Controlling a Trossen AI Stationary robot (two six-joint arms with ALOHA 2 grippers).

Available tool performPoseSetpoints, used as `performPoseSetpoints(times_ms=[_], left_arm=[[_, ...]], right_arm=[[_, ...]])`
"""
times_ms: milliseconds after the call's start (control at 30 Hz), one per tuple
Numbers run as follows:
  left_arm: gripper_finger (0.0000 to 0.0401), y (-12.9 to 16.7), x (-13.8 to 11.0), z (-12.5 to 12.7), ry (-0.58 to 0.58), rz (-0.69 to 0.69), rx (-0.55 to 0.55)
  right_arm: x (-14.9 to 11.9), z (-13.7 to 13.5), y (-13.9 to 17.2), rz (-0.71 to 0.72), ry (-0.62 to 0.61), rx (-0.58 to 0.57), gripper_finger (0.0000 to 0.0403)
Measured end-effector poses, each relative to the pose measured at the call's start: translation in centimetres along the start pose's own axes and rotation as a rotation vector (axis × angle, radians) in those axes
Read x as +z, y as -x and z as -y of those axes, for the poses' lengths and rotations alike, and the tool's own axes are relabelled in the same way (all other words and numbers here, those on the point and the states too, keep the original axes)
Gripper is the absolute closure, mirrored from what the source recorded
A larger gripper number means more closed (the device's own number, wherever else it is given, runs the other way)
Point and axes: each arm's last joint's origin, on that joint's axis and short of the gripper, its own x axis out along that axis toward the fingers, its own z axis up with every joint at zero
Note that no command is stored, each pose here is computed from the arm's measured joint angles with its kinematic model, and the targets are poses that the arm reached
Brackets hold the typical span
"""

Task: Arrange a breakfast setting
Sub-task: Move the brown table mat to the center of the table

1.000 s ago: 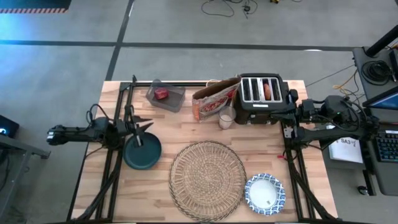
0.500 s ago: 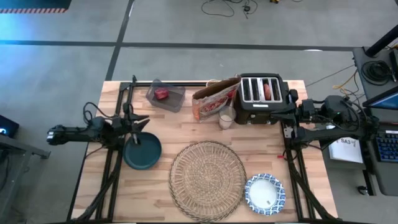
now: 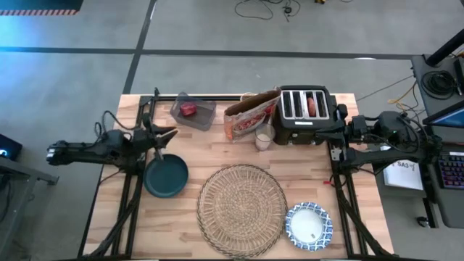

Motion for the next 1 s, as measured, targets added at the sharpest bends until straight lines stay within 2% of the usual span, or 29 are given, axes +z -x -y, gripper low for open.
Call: performPoseSetpoints(times_ms=[133,233,333,500,733,1000], left_arm=[[0.0351,-1.1,0.2,0.1,0.027,-0.144,0.101],[0.0351,-1.8,0.2,0.1,0.036,-0.190,0.203],[0.0351,-2.4,0.0,0.3,0.016,-0.226,0.251],[0.0351,-3.3,-0.6,0.7,-0.009,-0.283,0.252],[0.0351,-4.1,-1.7,1.0,-0.123,-0.366,0.333],[0.0351,-4.8,-2.8,1.5,-0.107,-0.432,0.338]], right_arm=[[0.0,0.0,0.0,0.000,0.000,0.000,0.0380],[0.0,0.0,0.0,0.000,0.000,0.000,0.0380],[0.0,0.0,0.0,0.000,0.000,0.000,0.0380],[0.0,0.0,0.0,0.000,0.000,0.000,0.0380],[0.0,0.0,0.0,0.000,0.000,0.000,0.0380],[0.0,0.0,0.0,-0.001,0.000,0.000,0.0380]])
